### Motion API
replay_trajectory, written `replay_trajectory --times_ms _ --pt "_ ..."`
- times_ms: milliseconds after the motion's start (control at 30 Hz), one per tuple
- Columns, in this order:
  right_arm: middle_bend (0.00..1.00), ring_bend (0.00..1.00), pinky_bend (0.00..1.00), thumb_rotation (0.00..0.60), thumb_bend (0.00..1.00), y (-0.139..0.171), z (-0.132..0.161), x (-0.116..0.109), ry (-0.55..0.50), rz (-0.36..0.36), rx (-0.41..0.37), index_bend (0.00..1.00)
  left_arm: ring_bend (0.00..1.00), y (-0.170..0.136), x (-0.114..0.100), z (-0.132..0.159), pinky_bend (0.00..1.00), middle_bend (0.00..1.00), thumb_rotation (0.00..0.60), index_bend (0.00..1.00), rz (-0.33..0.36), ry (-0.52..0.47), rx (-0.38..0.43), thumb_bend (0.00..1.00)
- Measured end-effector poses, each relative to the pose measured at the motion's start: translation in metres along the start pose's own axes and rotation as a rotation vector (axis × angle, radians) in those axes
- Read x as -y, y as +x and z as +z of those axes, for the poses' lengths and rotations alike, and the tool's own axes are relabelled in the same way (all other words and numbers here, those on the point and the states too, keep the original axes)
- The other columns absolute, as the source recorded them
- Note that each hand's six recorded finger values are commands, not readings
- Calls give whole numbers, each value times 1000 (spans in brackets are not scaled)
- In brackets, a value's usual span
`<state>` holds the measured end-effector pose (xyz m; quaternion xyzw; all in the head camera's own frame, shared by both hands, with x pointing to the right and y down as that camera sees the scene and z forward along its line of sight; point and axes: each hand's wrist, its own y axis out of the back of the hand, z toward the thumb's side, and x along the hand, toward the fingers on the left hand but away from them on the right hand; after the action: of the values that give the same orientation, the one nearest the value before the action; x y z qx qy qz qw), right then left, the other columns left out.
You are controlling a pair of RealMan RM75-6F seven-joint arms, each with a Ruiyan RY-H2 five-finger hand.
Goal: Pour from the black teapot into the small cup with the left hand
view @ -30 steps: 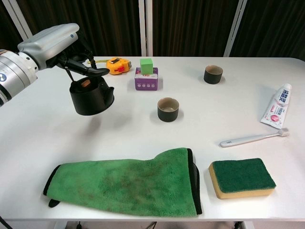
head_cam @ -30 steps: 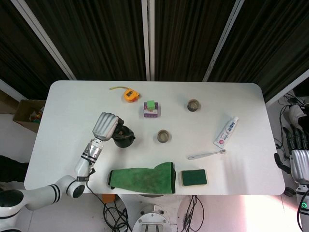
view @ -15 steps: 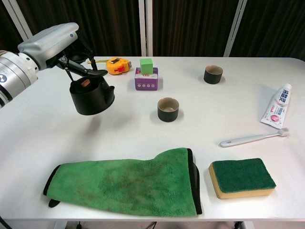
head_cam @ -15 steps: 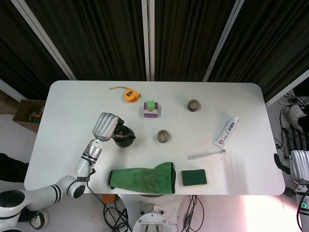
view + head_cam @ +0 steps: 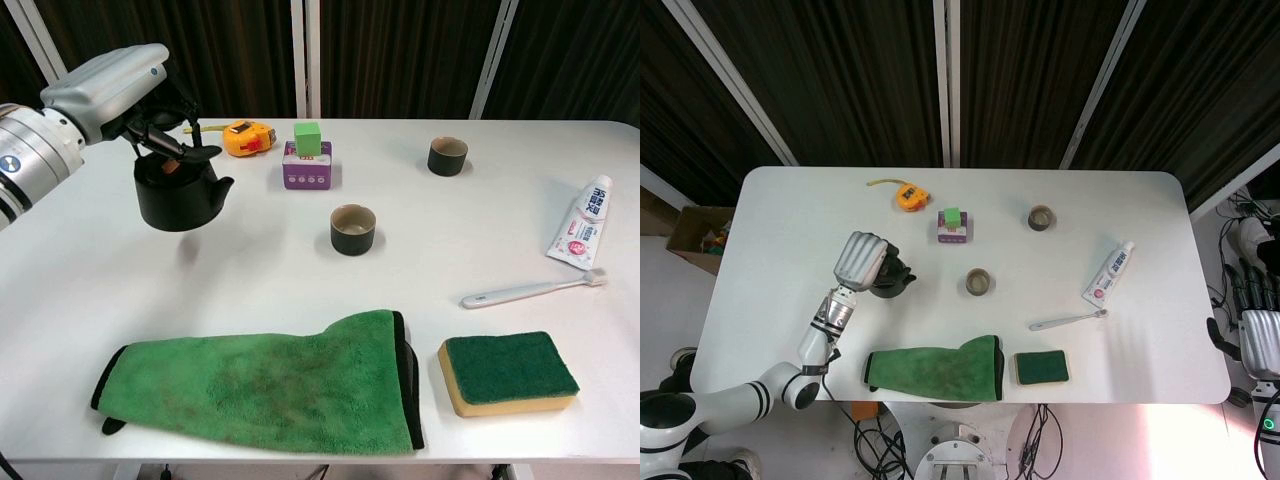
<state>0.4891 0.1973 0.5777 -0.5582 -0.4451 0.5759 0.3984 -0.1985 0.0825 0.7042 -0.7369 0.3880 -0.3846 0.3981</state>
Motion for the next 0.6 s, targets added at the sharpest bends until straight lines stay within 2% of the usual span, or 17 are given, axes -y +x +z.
replay_trajectory --times_ms 200,600 --pt "0 0 0 600 335 1 -1 -2 0 -6 2 0 934 6 5 13 758 1000 585 1000 2 19 26 218" --pt "0 0 0 600 334 1 -4 -2 -4 -2 6 0 937 23 17 52 760 1000 598 1000 -7 27 91 222"
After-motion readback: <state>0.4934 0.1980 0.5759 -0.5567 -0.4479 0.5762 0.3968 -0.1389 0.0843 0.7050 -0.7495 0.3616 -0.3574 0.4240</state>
